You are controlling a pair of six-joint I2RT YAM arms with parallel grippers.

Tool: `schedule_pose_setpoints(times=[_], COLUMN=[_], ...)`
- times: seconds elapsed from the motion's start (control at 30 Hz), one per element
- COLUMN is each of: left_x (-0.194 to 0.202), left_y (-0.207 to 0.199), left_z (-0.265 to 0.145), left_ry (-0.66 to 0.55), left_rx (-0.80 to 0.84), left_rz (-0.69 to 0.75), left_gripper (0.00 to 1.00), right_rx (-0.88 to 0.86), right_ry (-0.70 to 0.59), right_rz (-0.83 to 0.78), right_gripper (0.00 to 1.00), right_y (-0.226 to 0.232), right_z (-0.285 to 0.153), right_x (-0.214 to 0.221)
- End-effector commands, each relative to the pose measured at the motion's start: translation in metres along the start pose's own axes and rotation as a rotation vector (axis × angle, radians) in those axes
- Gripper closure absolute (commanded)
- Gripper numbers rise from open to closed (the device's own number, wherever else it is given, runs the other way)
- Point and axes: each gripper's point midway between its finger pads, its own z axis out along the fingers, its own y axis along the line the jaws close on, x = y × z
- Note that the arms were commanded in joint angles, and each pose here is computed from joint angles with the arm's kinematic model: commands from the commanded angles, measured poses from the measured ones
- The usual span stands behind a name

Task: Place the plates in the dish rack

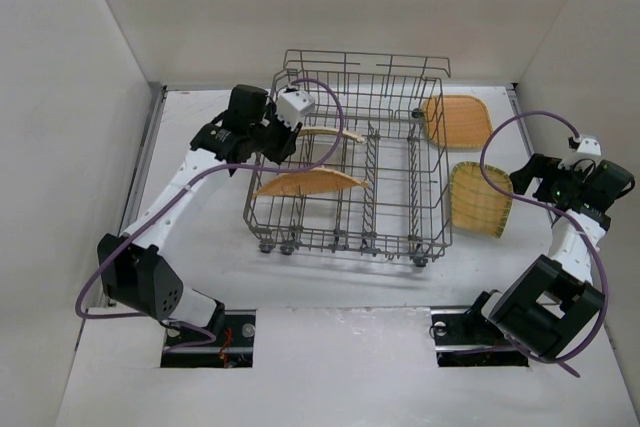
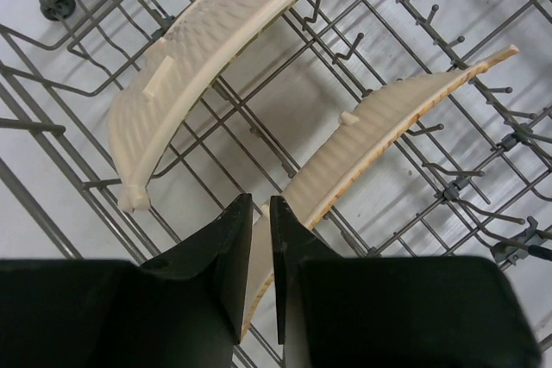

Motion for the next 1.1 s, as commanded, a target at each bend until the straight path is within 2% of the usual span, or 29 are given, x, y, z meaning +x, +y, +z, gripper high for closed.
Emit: schedule_pose_setpoints(times=[0.0, 0.43, 1.07], left_x=[-0.012, 0.018, 0.029], left_y=[-0.004, -0.031, -0.025], left_z=[-0.001, 0.02, 0.038], left_ry=[-0.01, 0.059, 0.089], left_rx=[0.033, 0.084, 0.056], left_rz=[0.017, 0.044, 0.074], left_gripper=[0.88, 0.89, 0.9], right_rx=[0.008, 0.008, 0.008], right_ry=[-0.041, -0.04, -0.037], right_rz=[-0.046, -0.045, -0.044], right_gripper=[0.0, 0.0, 0.0], right_y=[-0.001, -0.001, -0.001], right_z=[0.0, 0.0, 0.001], right_x=[-0.014, -0.014, -0.013])
